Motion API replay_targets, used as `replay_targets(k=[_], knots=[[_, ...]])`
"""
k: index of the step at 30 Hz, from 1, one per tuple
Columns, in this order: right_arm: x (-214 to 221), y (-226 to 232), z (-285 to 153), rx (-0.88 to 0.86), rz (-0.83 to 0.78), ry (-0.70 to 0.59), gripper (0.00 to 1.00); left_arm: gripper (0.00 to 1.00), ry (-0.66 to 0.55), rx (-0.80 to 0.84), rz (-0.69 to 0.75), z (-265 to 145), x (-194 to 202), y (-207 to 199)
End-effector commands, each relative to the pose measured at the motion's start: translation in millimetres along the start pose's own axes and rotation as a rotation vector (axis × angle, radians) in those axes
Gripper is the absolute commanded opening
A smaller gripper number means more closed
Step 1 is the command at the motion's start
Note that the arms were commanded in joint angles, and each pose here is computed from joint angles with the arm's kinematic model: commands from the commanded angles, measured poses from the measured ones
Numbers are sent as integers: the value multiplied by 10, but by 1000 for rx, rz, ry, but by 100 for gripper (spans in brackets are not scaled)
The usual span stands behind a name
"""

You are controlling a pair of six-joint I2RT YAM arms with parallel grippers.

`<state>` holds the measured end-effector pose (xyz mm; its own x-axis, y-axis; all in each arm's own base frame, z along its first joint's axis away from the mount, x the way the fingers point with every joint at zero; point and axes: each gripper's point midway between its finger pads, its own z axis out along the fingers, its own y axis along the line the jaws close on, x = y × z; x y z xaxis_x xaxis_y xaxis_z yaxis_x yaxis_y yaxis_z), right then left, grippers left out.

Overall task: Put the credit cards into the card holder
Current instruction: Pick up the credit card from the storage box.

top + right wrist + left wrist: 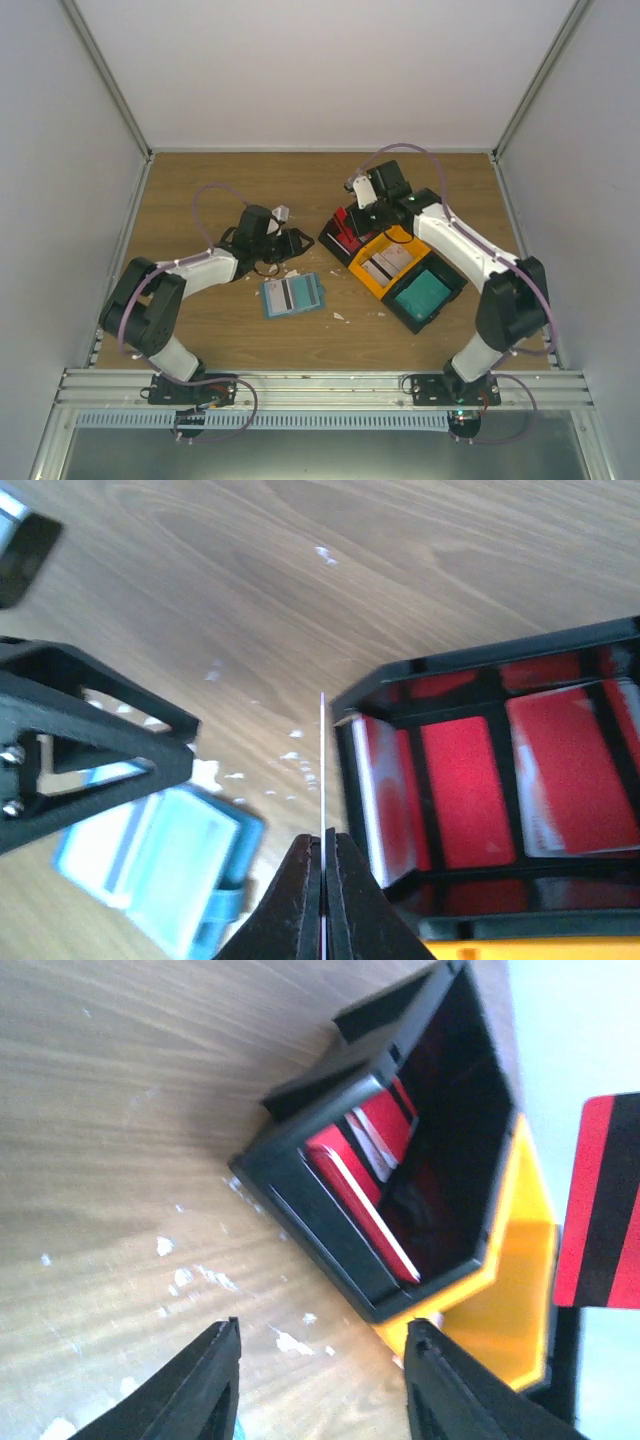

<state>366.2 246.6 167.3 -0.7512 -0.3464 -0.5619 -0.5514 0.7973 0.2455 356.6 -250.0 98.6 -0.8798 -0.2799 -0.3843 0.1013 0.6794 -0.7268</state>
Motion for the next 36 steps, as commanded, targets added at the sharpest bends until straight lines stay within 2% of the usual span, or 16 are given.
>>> replay_targets(k=[1, 4, 8, 12, 15, 17, 27, 30, 36], knots=[[-104, 434, -273, -183, 59, -146, 1, 52, -2, 168, 78, -267, 114, -321], [-46, 714, -430, -358, 109, -209, 1, 63, 24, 292, 97, -474, 288, -510], [15, 997, -666, -560, 178, -291, 1, 70, 38, 448, 118, -781, 449, -797], [109, 1291, -877, -769, 246, -325, 1, 72, 11, 538, 136, -1013, 499, -1044], [226, 1435, -944, -845, 260, -307, 1, 70, 5, 593, 146, -1127, 558, -1197], [278, 1505, -1005, -876, 263, -306, 0, 65, 12, 616, 139, -1166, 604, -1254], [457, 1598, -1137, -938, 283, -298, 1, 10, 6, 722, 156, -1406, 764, -1483], [473, 1596, -1130, -941, 285, -301, 0, 0, 9, 727, 167, -1430, 766, -1509], [473, 1608, -1108, -957, 279, -298, 2, 0, 5, 722, 162, -1420, 750, -1508]])
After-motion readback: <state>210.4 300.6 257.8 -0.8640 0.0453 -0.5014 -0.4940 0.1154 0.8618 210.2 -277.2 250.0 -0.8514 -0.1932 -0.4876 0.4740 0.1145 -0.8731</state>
